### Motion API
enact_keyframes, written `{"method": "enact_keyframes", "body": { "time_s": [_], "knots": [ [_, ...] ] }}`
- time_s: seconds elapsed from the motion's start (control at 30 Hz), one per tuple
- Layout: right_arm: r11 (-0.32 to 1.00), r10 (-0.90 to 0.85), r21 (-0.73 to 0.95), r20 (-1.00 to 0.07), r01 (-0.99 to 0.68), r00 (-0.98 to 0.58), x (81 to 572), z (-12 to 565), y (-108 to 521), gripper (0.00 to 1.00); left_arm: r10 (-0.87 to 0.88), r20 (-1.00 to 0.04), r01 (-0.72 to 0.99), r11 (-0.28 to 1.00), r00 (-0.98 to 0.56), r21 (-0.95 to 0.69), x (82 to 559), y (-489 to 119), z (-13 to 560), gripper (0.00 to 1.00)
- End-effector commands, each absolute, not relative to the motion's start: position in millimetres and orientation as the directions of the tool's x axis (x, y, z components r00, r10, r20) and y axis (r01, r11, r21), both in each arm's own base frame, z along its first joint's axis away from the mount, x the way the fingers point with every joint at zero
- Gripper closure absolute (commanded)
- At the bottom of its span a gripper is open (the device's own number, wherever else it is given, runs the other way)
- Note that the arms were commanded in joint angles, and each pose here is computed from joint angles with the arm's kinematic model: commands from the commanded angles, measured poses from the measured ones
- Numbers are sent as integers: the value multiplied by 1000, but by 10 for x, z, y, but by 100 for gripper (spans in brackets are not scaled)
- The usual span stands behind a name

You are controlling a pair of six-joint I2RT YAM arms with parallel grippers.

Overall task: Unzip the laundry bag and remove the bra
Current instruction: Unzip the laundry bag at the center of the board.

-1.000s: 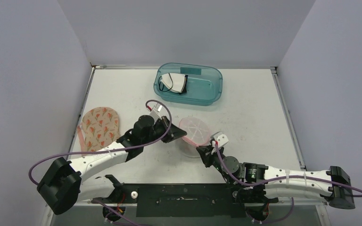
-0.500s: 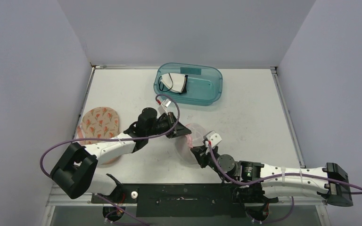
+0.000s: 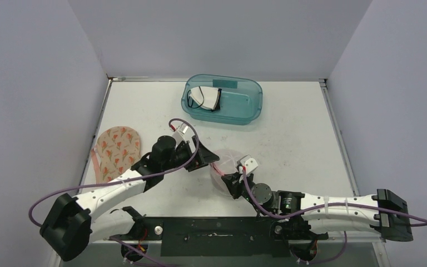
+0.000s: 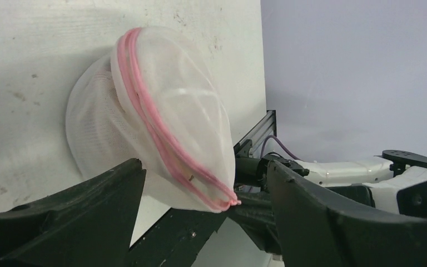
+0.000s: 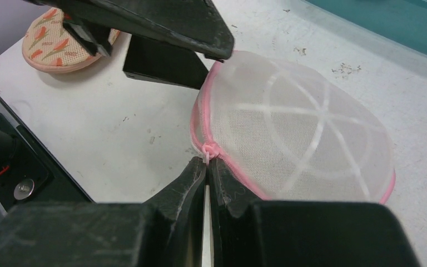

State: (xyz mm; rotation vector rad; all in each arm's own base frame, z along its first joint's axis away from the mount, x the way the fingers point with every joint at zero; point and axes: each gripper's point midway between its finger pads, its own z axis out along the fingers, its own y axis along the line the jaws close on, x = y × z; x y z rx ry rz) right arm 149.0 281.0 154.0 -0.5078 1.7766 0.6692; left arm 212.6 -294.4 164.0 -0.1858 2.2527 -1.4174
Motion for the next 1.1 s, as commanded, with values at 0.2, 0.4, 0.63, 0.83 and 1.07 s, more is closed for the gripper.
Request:
{"method": "enact_keyframes", "body": {
  "time_s": [0.2, 0.4, 0.63, 0.83, 1.07],
  "knots": [
    [743, 44, 218, -959, -633, -279, 1516, 1653, 2923, 95, -475, -305, 3, 537, -825, -844, 1776, -2607, 1572, 16],
    [749, 39, 218, -957, -625, -287, 1520, 1592, 2918, 95, -485, -241, -23, 476, -841, -879, 1711, -2854, 1688, 16],
    [736, 37, 228, -953, -637, -299, 1489, 1546, 2958, 95, -625, -123, -105, 315, -771, -943, 1888, -2921, 1806, 22],
    [734, 40, 236, -951, -637, -307, 1472, 1504, 2953, 95, -622, -116, -100, 301, -774, -948, 1939, -3007, 1875, 29],
    [735, 38, 235, -951, -637, -307, 1465, 1484, 2944, 95, -630, -120, -107, 312, -767, -944, 1968, -3006, 1751, 59]
  ]
}}
